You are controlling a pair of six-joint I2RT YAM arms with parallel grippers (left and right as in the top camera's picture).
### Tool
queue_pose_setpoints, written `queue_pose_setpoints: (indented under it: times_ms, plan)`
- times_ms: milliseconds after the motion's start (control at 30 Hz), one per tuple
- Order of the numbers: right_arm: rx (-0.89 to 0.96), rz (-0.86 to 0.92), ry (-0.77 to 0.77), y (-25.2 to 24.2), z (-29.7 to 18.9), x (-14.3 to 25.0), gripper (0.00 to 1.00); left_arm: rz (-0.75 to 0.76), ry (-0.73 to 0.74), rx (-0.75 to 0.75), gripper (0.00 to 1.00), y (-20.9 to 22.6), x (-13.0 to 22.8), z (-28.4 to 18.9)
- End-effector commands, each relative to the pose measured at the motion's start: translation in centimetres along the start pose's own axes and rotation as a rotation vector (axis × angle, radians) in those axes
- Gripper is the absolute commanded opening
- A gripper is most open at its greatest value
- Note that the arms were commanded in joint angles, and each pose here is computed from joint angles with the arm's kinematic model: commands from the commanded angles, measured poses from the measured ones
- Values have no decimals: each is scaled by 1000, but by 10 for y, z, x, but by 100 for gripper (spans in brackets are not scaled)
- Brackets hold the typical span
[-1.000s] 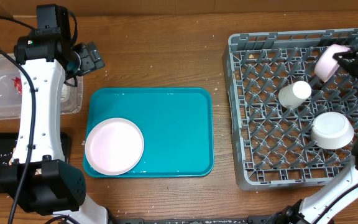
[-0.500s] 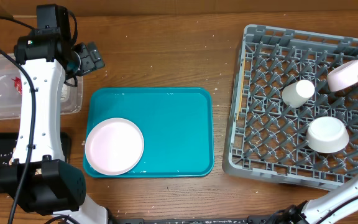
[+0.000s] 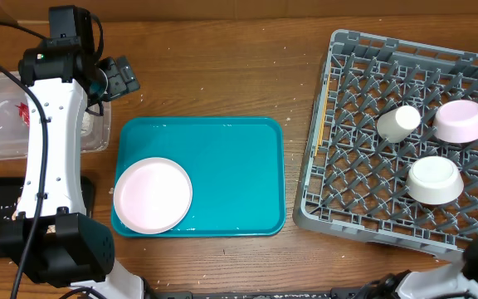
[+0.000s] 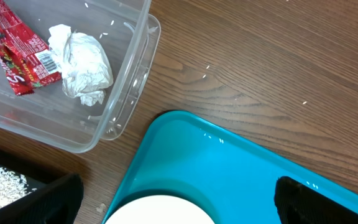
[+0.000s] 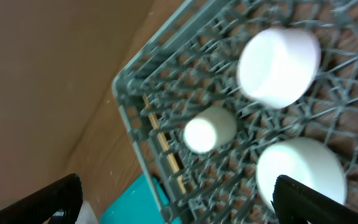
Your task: Sort waste into correct bins and load items into the dishwasher
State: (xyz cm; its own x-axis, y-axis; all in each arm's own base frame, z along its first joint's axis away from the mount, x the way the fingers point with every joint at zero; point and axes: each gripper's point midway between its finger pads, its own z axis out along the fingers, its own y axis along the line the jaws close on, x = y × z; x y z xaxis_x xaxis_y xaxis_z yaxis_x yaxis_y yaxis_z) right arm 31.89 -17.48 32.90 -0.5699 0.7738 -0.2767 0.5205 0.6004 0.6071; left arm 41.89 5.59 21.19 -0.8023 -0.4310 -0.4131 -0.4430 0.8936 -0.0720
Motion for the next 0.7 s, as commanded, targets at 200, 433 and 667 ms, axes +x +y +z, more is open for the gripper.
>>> queue_pose_setpoints:
  times_ms: [200,433,667]
  plan:
    - [36,-339,206,96,42,97,100,24,-10,15,100,-5,-2,-5]
    - [269,-465,221,134,119,168,100,24,-10,15,100,-5,-2,-5]
    - [385,-517,295,136,194,234,100,24,-10,15,100,-5,-2,-5]
